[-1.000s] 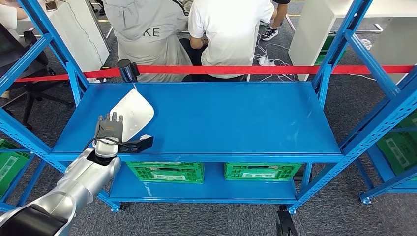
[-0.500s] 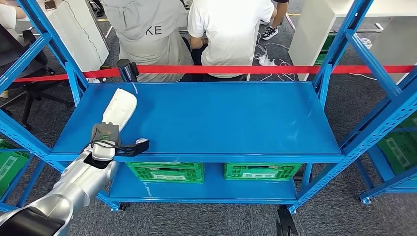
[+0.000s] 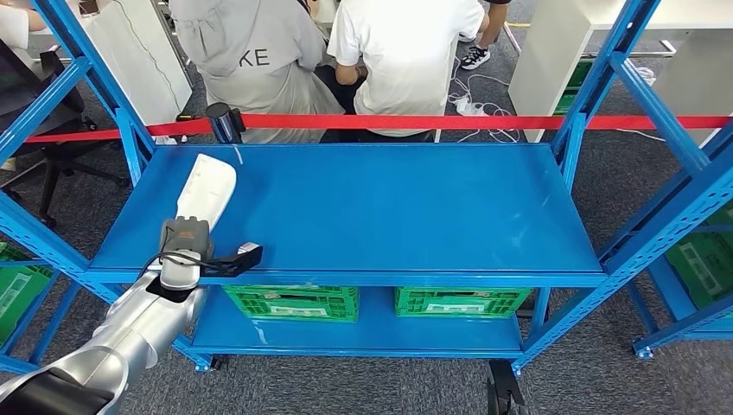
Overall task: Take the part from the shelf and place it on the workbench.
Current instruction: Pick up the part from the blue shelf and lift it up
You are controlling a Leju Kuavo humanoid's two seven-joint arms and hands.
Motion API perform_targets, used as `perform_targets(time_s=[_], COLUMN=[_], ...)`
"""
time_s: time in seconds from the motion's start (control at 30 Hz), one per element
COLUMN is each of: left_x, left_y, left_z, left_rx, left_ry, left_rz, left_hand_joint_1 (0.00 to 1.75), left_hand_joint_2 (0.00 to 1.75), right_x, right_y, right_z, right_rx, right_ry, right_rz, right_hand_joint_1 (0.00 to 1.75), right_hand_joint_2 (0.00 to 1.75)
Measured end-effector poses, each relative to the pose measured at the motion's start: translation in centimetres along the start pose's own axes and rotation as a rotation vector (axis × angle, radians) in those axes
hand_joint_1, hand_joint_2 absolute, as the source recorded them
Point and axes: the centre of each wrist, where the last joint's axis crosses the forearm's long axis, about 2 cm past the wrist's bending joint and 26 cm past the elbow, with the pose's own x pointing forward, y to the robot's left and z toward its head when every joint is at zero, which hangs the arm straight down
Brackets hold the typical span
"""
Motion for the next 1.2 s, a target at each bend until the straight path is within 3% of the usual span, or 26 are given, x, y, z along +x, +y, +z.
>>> perform_targets(time_s=[0.47,0.7,0.87,1.0,1.2], left_x=[0.2,1.0,0.7,0.7,1.4], left_y=[-0.3,-0.6,0.6,2.8,7.6], left_z=[0.2,0.7,0.6,0.5,1.0], left_rx=[0.057,0.316,0.536,0.650,0.828], left_ry=[0.006,0.056,0.047,-0.008,-0.230], left_rz=[0.016,0.026,0.119,0.202,0.549], left_hand_joint_1=[1.75,1.75,1.75,1.75,1.75], left_hand_joint_2=[1.75,1.75,1.75,1.75,1.75], right_x=[0.0,-0.4,-1.1,-1.8,-3.0], right_y=[0.0,-0.1,-0.4,-0.7,-1.0], right_z=[0.0,0.2,0.4,0.7,1.2], right_rx=[0.000,-0.002,-0.008,-0.017,-0.026], right_ry=[-0.001,0.013,0.031,0.055,0.100], right_rz=[-0.001,0.000,0.000,-0.006,-0.013], right_hand_joint_1=[0.00,0.00,0.00,0.00,0.00], right_hand_joint_2=[0.00,0.00,0.00,0.00,0.00])
